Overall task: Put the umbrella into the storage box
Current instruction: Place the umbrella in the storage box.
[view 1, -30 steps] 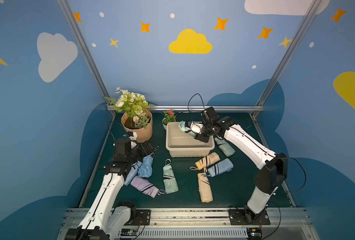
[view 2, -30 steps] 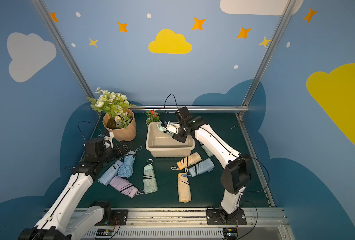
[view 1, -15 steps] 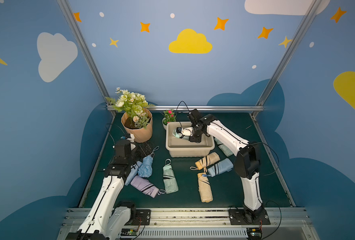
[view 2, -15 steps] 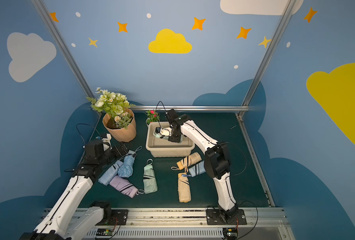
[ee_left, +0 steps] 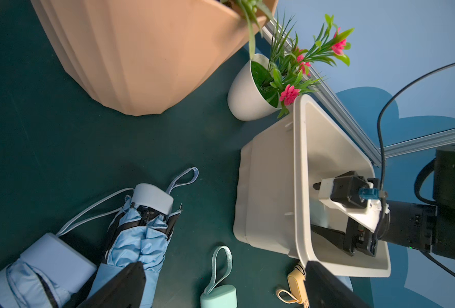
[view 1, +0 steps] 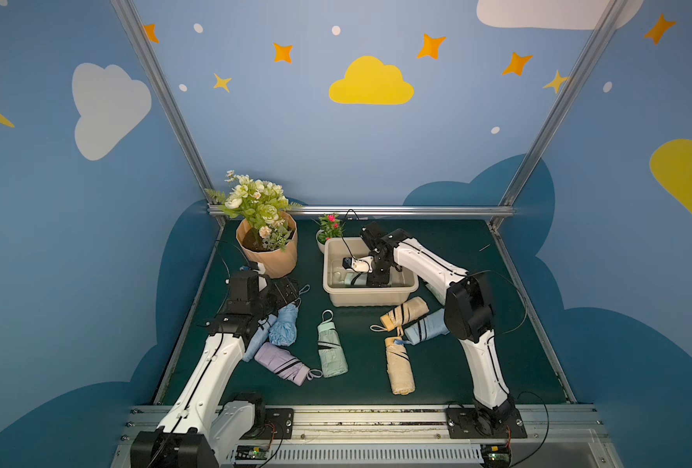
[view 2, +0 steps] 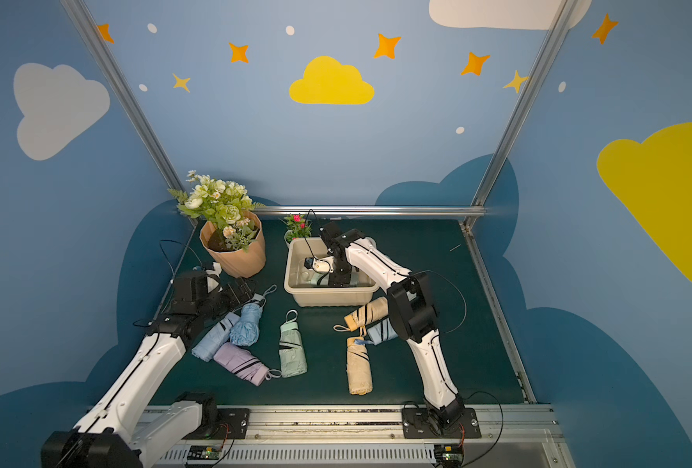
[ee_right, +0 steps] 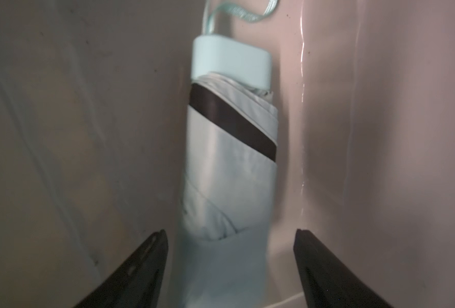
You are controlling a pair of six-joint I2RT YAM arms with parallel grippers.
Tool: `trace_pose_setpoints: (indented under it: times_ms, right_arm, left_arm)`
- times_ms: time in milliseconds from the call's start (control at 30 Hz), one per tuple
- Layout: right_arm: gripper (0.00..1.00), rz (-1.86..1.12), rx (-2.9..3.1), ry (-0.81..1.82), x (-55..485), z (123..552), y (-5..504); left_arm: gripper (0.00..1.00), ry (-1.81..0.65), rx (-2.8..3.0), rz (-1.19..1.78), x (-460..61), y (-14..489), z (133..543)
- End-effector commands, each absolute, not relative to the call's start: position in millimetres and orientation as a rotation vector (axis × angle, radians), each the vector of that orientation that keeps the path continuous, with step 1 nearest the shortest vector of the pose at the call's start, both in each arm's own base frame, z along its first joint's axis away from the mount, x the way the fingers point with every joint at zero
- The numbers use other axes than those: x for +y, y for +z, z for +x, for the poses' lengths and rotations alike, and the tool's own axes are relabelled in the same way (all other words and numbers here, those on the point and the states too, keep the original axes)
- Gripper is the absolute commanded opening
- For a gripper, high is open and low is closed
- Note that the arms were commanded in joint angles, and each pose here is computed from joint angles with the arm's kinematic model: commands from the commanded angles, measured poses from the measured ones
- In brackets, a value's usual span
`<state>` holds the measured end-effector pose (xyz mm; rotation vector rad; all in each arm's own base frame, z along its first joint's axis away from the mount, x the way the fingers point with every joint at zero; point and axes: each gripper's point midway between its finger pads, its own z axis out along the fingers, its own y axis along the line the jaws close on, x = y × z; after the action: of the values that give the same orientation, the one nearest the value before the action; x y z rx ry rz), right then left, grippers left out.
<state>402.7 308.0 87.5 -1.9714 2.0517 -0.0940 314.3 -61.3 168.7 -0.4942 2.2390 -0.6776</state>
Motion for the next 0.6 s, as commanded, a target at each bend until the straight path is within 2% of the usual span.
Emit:
trace_pose_setpoints:
  times_ms: [0,200,433,567]
  right_arm:
    - [0.92,-1.928,2.038,-0.100,312.9,412.6,93.8]
    - [0.95,-1.886,2.006,-0.133,312.5,417.7,117.4]
    - [0.93,-1.729,1.953,-0.168,308.5,417.0,181.9]
    - [0.91,-1.607,1.925,-0.166,305.0,401.8,214.4]
  left_arm:
    - [0.99,-0.711,2.236,-0.443,-67.9,180.9,319.4]
    - [0.98,-0.738,2.256,-0.476,-70.4,177.2,318.4]
    - [0.96,-0.751,2.245,-0.501,-73.1,179.1,312.5]
    - [0.96,-0.750,2.281,-0.457,-86.7,180.8,308.6]
